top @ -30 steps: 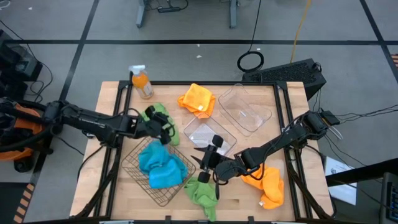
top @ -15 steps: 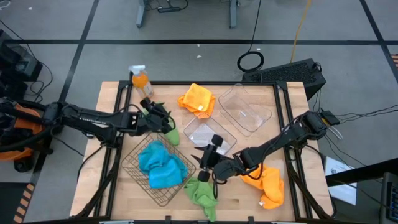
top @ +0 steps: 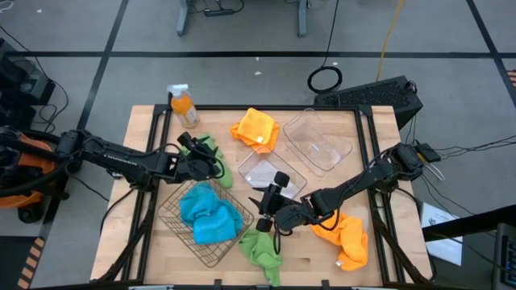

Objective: Sort microfiber towel by color & place in baskets
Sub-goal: Put the top green microfiber towel into the top transparent bin

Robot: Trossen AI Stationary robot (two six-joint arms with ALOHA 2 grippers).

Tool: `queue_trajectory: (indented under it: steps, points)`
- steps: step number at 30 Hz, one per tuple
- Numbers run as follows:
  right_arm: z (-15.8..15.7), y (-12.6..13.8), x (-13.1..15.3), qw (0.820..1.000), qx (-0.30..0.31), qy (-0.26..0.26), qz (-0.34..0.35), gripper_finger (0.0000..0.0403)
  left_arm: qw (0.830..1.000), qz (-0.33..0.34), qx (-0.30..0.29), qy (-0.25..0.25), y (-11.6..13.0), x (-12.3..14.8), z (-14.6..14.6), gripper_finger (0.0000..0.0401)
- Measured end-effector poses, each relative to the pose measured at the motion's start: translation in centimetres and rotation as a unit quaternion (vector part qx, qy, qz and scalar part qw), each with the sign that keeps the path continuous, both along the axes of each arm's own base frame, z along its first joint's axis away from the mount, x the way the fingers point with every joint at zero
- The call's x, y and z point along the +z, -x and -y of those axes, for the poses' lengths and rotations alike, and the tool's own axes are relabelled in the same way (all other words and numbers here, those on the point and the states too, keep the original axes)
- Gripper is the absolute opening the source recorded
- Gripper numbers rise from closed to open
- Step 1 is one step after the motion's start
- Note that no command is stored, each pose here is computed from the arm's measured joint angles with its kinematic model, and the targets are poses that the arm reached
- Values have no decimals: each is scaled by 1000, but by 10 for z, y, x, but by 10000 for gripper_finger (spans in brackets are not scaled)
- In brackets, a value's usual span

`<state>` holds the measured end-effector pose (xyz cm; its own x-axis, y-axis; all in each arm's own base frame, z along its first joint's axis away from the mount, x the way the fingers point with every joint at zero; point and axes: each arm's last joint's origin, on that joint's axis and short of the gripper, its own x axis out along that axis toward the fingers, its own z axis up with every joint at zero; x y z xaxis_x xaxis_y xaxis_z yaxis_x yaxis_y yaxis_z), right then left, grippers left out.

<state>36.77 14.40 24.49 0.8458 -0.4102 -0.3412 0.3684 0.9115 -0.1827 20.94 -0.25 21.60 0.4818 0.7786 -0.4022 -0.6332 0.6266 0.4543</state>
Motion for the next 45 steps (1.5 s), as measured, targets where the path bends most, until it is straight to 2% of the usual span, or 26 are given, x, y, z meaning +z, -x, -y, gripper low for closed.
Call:
queue_trajectory:
  steps: [7,16,22,26,36,38,45]
  points:
    - [0,0,-4,1000,1,4,-12,138,999,1,32,-35,2,1,-2,234]
    - [2,-3,-10,1000,-5,10,-20,138,998,-43,35,-44,7,-4,-3,235]
    - [6,-7,-7,1000,-10,3,-3,138,999,-47,12,-18,6,-5,-2,235]
    - [8,-9,-4,1000,-12,-5,17,138,999,-50,9,-17,6,-5,-2,235]
    - [7,-11,1,999,-7,-2,34,138,999,-27,28,15,6,-7,-8,235]
    - [7,-11,0,999,-6,-1,33,138,998,-40,36,20,8,-8,-13,235]
    - [7,-11,0,1000,-2,10,27,138,991,-116,60,-24,10,-7,-39,235]
